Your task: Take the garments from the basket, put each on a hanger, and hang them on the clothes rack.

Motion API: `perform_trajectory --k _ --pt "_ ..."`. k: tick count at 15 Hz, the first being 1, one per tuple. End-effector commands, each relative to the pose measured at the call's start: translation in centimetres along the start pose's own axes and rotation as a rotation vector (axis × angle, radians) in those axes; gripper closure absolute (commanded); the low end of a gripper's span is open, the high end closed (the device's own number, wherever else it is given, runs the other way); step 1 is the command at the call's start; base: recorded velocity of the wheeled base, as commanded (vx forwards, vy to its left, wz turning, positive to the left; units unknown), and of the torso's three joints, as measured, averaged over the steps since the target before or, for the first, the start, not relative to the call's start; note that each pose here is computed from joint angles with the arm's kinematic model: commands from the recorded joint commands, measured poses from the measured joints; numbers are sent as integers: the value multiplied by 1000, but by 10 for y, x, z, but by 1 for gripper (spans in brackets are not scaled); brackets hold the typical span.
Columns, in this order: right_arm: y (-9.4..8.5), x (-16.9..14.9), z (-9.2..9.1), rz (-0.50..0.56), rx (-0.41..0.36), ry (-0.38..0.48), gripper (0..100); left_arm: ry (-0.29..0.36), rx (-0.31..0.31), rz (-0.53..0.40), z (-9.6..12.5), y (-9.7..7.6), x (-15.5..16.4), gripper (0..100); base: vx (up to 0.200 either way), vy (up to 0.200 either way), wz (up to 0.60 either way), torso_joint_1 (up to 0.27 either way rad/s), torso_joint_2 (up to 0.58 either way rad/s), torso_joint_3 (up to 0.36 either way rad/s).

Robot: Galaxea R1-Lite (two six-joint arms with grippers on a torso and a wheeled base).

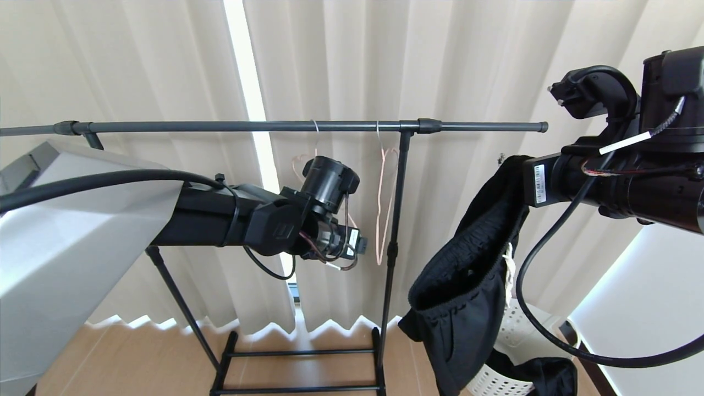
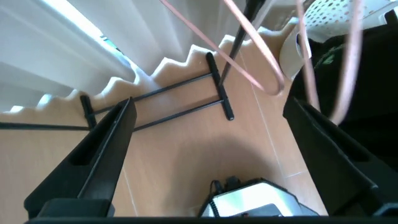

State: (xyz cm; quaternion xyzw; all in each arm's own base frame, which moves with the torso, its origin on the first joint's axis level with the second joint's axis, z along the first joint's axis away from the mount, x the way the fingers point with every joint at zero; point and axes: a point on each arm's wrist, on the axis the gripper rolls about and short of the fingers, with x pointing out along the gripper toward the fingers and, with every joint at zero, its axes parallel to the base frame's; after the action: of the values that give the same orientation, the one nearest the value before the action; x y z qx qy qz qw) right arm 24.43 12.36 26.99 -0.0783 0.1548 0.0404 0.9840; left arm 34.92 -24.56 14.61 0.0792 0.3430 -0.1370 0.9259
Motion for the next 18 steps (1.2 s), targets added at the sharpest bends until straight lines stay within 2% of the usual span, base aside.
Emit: perform_trajectory --k 1,5,9,12,15,18 --pt "0 0 0 1 0 -1 100 -18 -2 -15 4 -8 -1 0 0 0 0 0 0 0" --pt "0 0 0 1 -1 0 100 -51 -36 -8 15 -5 6 0 0 0 0 0 0 0" --pt "0 0 0 1 -1 0 100 -70 -63 31 21 -7 40 0 0 0 0 0 0 0" --pt "0 0 -1 0 -1 2 100 -79 -84 56 25 1 57 0 0 0 0 0 0 0" --pt "0 1 -1 0 -2 3 100 -78 -99 76 28 13 54 0 0 0 0 0 0 0" --pt "1 2 -1 0 -2 5 100 -84 -114 121 35 29 34 0 0 0 0 0 0 0"
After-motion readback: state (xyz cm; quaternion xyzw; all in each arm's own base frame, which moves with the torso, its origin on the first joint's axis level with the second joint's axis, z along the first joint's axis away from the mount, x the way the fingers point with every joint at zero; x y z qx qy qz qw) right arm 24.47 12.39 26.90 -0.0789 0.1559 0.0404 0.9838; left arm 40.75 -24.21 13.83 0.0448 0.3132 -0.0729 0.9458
